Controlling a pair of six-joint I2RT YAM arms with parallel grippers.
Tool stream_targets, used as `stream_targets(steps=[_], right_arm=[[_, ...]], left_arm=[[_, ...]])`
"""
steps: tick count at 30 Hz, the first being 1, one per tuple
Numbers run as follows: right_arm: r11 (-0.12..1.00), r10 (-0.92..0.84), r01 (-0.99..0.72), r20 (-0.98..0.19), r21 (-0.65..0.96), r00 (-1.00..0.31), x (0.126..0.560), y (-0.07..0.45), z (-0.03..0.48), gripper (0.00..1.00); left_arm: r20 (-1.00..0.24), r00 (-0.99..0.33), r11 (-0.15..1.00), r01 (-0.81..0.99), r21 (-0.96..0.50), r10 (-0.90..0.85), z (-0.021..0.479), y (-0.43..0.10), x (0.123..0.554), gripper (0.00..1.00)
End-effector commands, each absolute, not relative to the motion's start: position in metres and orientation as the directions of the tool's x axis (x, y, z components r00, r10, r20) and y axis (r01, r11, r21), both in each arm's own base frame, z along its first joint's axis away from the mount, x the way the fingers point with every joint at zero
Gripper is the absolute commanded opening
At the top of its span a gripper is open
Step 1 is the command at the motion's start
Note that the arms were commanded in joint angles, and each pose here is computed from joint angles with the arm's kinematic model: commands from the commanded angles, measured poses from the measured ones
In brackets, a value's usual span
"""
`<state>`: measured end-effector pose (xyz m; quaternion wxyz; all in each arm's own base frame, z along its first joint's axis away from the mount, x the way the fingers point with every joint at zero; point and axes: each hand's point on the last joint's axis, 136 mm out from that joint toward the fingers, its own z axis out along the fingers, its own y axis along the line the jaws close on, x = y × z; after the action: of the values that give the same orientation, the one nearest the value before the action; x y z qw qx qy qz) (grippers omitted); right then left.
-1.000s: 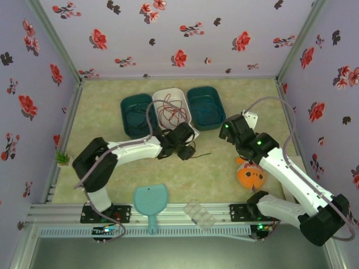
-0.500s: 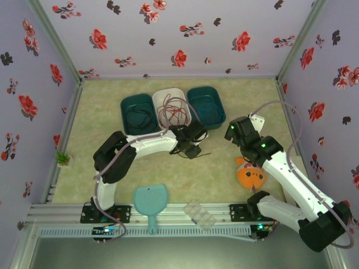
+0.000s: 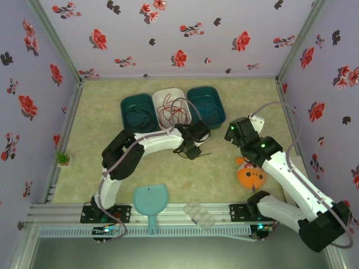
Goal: Untangle the cables
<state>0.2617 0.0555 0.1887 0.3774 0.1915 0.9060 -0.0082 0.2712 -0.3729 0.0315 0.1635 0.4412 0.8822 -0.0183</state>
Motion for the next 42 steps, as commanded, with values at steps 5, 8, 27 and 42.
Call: stream_targets(steps=[5,8,27,42], right_arm=[[0.914,0.37,0.377,-0.682,0.146,-0.631,0.26,0.052,0.184,0.99],[0.914,0.373,0.377,-0.68,0.151,-0.631,0.26,0.052,0.182,0.99],[0.915,0.375,0.372,-0.679,0.159,-0.632,0.261,0.053,0.182,0.99],[0.914,0.379,0.37,-0.674,0.166,-0.634,0.261,0.055,0.182,1.0]], left_arm=[[-0.254,-0.558,0.601,0.787,0.139,0.79,0.019,-0.364,0.277,0.3],[-0.258,-0.557,0.601,0.787,0.139,0.789,0.022,-0.365,0.278,0.14],[-0.648,-0.504,0.541,0.825,-0.165,0.571,0.197,-0.38,0.243,0.0],[-0.832,-0.503,0.774,0.614,-0.154,0.234,0.286,-0.253,0.293,0.0]])
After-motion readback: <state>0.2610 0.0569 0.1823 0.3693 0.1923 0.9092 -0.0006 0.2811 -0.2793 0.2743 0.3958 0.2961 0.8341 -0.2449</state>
